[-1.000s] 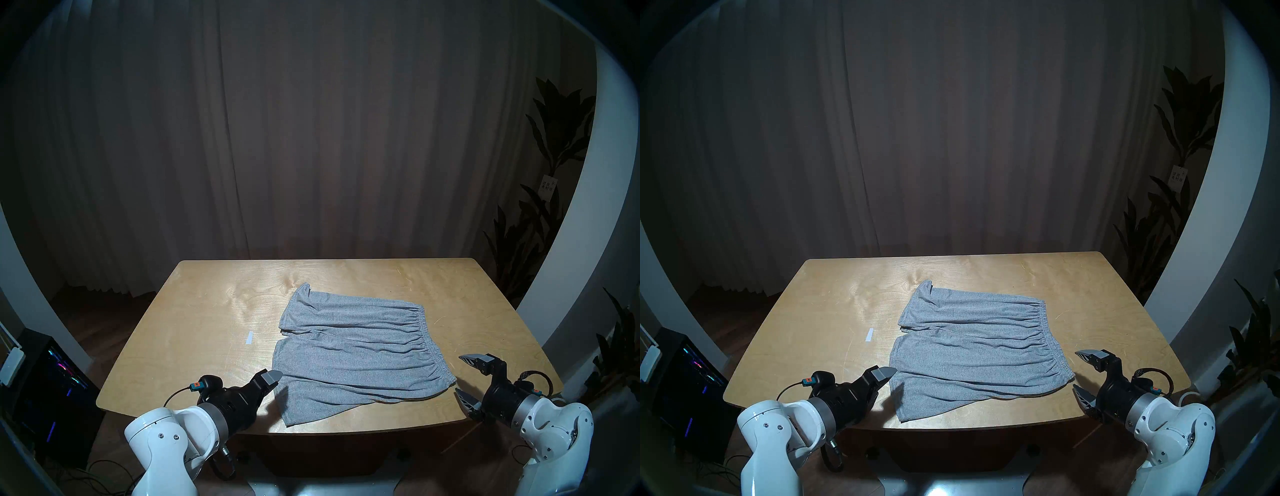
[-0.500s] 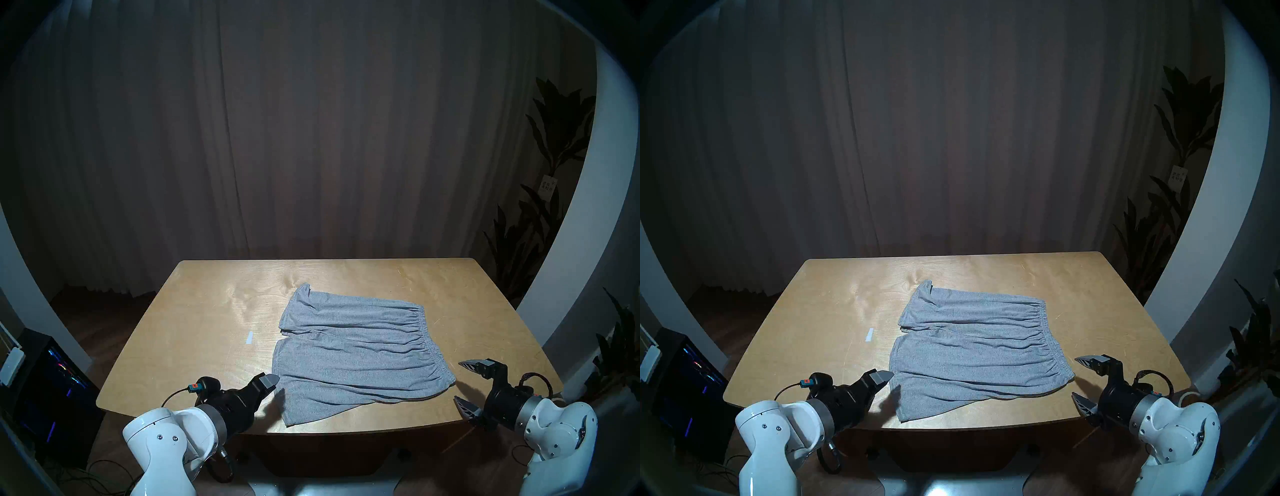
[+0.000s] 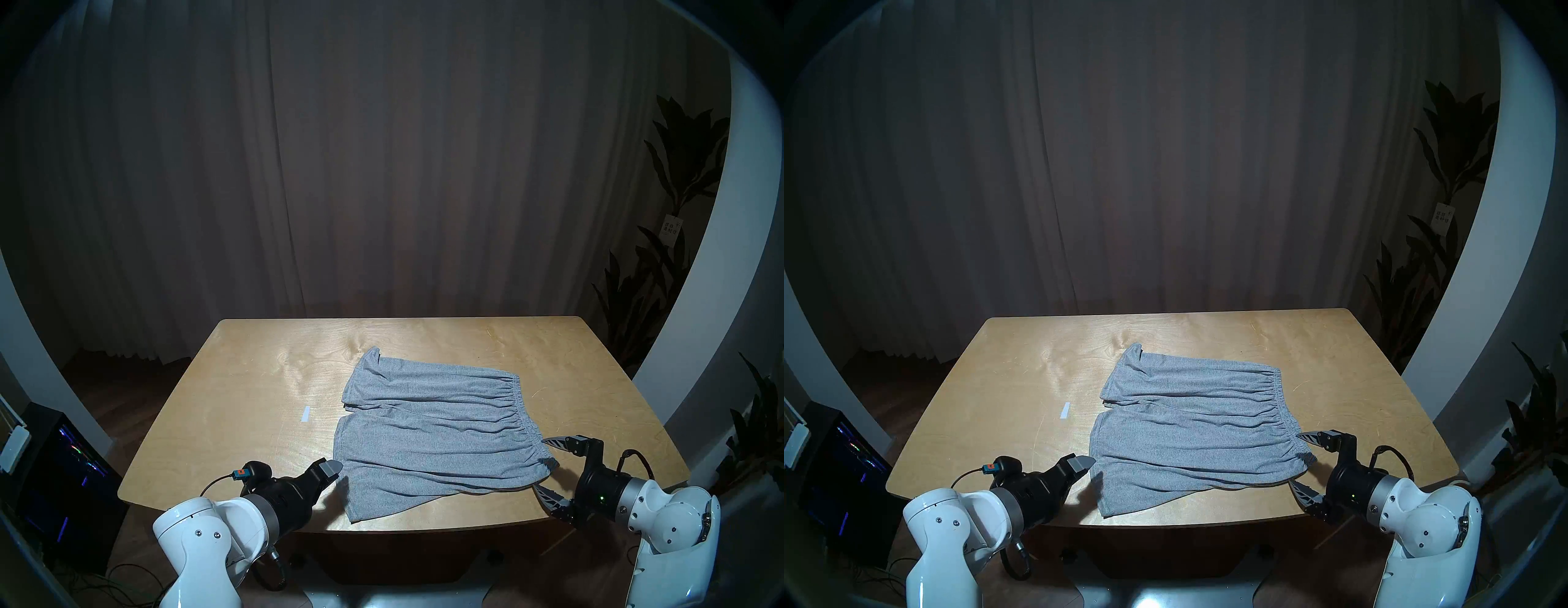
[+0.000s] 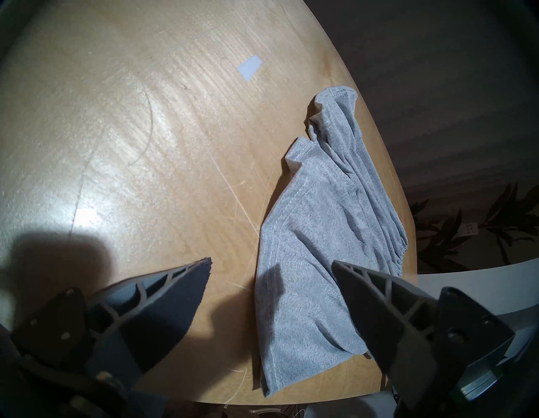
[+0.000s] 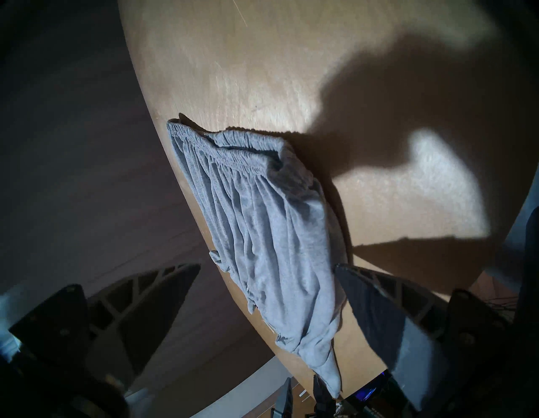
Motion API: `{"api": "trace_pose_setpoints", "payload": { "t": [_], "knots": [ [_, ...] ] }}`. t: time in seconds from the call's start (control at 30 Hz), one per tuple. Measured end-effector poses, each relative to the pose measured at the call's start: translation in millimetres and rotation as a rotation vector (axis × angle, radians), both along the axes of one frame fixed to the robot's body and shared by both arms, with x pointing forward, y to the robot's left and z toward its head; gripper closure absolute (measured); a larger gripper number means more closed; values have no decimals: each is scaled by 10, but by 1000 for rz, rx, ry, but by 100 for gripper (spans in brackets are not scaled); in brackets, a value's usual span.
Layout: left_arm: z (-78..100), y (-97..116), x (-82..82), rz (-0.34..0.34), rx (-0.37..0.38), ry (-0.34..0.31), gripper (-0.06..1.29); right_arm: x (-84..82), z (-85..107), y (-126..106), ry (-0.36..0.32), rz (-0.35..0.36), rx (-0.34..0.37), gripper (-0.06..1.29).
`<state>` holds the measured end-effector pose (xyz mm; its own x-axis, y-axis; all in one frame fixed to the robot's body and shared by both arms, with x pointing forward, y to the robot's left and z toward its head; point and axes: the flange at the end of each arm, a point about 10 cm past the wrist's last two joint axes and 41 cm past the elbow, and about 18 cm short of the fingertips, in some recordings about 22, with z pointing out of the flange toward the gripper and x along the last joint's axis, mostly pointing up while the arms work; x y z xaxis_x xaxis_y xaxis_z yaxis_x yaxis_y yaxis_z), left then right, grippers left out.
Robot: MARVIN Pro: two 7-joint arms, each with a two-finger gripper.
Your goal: Fold the pants in half lengthwise, then in half again, and set them down flat
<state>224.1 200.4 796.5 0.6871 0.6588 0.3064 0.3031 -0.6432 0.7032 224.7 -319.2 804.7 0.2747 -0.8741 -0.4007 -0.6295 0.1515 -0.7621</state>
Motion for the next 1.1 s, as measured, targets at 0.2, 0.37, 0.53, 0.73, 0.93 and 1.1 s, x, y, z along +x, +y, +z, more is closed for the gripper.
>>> {"api": "trace_pose_setpoints", "payload": {
  "t": [0.2,0.37,0.53,0.73,0.93,1.1],
  "knots": [
    [-5,-38,79,-35,10,-10,4,38,-34,30,68,12,78,-1],
    [-21,-75,156,-75,15,-17,4,45,-64,38,142,27,152,-1],
    [-38,-99,218,-110,14,-23,4,49,-70,35,202,46,213,-1],
    [-50,-119,297,-159,12,-30,4,69,-55,39,276,83,297,-1],
    [-61,-114,363,-209,3,-34,4,110,-48,39,341,115,348,-1],
    [-61,-96,404,-238,1,-34,4,162,-19,-3,365,120,354,-1]
  ]
}}
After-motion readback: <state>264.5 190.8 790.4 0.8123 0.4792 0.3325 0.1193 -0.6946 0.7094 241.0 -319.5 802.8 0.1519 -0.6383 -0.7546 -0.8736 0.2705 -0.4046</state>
